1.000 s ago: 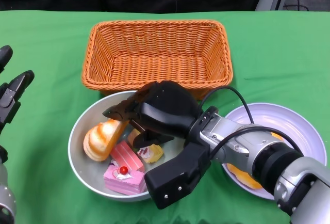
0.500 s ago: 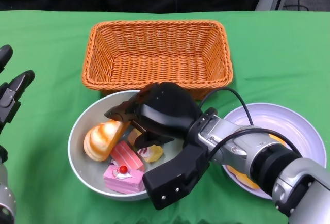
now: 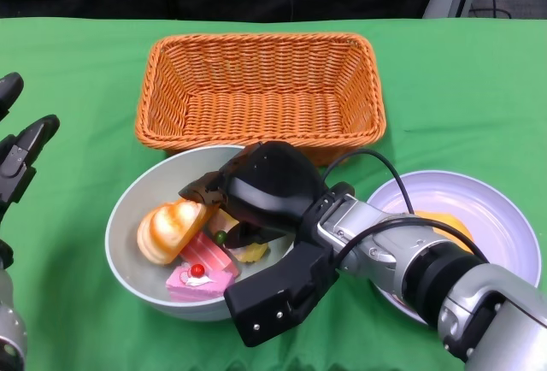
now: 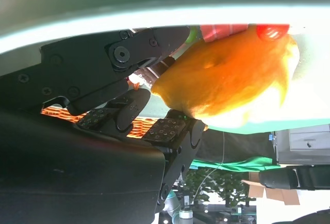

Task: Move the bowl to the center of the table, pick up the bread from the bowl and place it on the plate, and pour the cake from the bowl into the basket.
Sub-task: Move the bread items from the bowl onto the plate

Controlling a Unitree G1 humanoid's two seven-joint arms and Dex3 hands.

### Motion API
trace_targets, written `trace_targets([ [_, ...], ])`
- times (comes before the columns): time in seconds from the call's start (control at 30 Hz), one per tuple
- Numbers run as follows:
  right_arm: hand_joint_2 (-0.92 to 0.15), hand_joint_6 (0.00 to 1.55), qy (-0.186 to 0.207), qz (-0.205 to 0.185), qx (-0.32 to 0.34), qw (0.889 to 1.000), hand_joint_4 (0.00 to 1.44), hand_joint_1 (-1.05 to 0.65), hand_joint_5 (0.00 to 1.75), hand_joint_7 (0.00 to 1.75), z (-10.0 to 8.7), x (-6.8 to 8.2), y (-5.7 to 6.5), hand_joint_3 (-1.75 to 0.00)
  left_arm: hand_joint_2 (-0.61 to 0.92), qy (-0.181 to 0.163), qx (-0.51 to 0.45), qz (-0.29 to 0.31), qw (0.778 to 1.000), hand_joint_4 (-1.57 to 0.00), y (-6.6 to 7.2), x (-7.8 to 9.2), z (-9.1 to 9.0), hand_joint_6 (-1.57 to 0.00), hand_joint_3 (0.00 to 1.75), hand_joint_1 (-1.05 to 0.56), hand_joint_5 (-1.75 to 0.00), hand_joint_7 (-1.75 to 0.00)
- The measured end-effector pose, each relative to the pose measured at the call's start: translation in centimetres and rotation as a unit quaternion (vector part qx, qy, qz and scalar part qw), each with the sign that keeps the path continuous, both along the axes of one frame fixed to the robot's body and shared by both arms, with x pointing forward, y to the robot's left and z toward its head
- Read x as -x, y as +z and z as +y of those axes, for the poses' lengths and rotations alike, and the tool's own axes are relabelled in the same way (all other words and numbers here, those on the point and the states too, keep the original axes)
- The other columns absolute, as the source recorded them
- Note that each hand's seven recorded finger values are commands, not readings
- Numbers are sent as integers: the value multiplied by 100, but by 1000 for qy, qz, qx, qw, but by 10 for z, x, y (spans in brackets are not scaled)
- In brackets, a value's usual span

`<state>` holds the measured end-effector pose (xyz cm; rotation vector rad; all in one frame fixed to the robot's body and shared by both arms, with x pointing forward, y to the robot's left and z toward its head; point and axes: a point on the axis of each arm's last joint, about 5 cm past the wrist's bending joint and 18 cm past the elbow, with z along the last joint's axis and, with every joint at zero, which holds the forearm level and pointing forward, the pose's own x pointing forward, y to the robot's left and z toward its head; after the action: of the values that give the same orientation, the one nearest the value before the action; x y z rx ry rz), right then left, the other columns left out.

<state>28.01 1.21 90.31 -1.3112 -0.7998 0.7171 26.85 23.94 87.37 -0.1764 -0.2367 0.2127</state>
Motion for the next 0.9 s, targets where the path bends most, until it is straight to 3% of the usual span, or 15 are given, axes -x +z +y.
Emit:
trace_targets([
  [0.33, -87, 80, -6, -6, -9, 1000, 91, -63, 6, 3, 3, 1, 0, 0, 92, -1, 1, -1, 1000, -94, 0, 0, -1, -78, 4, -43, 0, -1],
  [0.47, -88, 93, -8, -22, -34, 999, 105, -50, 14, 7, 4, 2, -1, -1, 92, -4, 0, -1, 1000, -94, 0, 0, -1, -79, 5, -42, -1, -1],
  [0.53, -90, 99, -5, -26, -48, 999, 100, -41, 37, 8, 4, 3, -2, 0, 92, -5, 0, -1, 1000, -94, 0, 0, -1, -79, 6, -43, 0, -1],
  [0.6, -90, 107, 1, -24, -63, 998, 85, -35, 88, 11, 3, 4, -4, 0, 92, -7, -3, 1, 1000, -95, 0, 0, -1, -79, 6, -43, -1, -1],
  [0.67, -91, 109, 8, -20, -75, 997, 76, -34, 111, 14, 2, 5, -5, -1, 92, -10, -8, 2, 1000, -96, 0, 0, -1, -80, 6, -43, -1, -1],
  [0.87, -92, 110, 12, -25, -94, 995, 72, -37, 124, 23, 1, 5, -7, -6, 92, -7, -10, 2, 1000, -98, 0, 0, -2, -80, 7, -42, -2, -1],
  [0.9, -92, 106, 11, -26, -94, 995, 70, -39, 132, 34, 0, 5, -7, -4, 92, -7, -11, 2, 1000, -98, 0, 0, -2, -80, 8, -42, -2, -1],
])
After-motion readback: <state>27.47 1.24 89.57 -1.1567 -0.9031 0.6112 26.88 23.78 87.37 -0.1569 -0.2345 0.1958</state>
